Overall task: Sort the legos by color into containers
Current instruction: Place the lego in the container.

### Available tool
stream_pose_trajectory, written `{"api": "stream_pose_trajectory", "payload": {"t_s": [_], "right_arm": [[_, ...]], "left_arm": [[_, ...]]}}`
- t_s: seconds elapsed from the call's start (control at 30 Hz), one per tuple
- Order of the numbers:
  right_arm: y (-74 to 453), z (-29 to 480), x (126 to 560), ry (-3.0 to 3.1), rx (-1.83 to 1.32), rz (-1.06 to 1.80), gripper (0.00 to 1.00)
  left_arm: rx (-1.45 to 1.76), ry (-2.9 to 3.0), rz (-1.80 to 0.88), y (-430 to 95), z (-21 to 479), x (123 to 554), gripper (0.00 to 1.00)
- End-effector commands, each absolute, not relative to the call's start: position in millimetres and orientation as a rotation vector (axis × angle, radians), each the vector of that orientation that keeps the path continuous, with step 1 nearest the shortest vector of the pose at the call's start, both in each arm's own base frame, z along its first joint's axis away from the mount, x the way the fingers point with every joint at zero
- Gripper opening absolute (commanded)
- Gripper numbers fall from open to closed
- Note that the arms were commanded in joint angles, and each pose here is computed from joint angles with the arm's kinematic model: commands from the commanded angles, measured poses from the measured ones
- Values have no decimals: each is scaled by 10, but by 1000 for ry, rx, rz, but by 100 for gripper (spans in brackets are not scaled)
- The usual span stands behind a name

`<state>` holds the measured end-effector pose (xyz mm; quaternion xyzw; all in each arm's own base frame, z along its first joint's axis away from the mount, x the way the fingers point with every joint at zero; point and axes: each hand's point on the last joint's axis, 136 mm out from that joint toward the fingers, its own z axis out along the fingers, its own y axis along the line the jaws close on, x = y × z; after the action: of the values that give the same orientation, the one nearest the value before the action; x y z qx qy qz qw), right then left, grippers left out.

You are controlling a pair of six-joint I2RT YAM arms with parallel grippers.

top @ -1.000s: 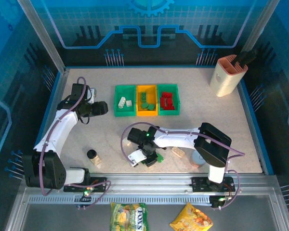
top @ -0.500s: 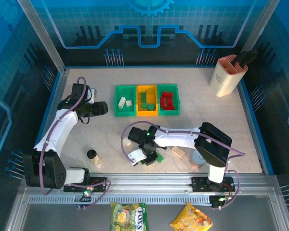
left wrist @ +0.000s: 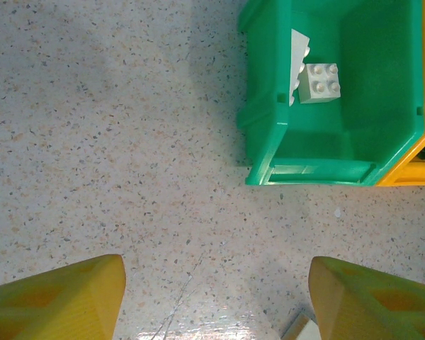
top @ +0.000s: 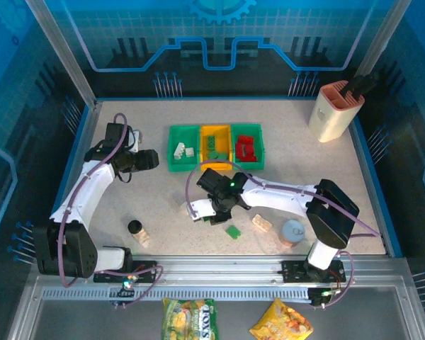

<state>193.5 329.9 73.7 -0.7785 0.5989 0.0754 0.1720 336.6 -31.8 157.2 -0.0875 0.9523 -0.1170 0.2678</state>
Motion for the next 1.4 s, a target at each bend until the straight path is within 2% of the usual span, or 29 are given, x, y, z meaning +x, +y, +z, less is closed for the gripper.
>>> {"api": "stream_pose_trajectory", "payload": {"t_s": [0.0,0.43,0.8,1.07,1.2,1.37], "right_arm": [[3314,936,2242,1734,-2033,142,36],[3014,1319,3258,1939,-1677,-28,36],[2757,1492,4035,2380,-937,-60,28],[2813,1353,4181,2580,-610,14,29],[2966,1352,4243,2564,-511,137,31],[2896,1317,4430,2571,-310,104,30]], "left_arm": [[-232,2590,-293,-268,1525,3343,70],[-230,2586,-297,-273,1541,3339,70],[-232,2580,-296,-270,1557,3335,70],[-234,2578,-299,-272,1560,3339,70],[-232,2575,-305,-280,1569,3339,70],[-234,2571,-307,-280,1578,3329,70]]}}
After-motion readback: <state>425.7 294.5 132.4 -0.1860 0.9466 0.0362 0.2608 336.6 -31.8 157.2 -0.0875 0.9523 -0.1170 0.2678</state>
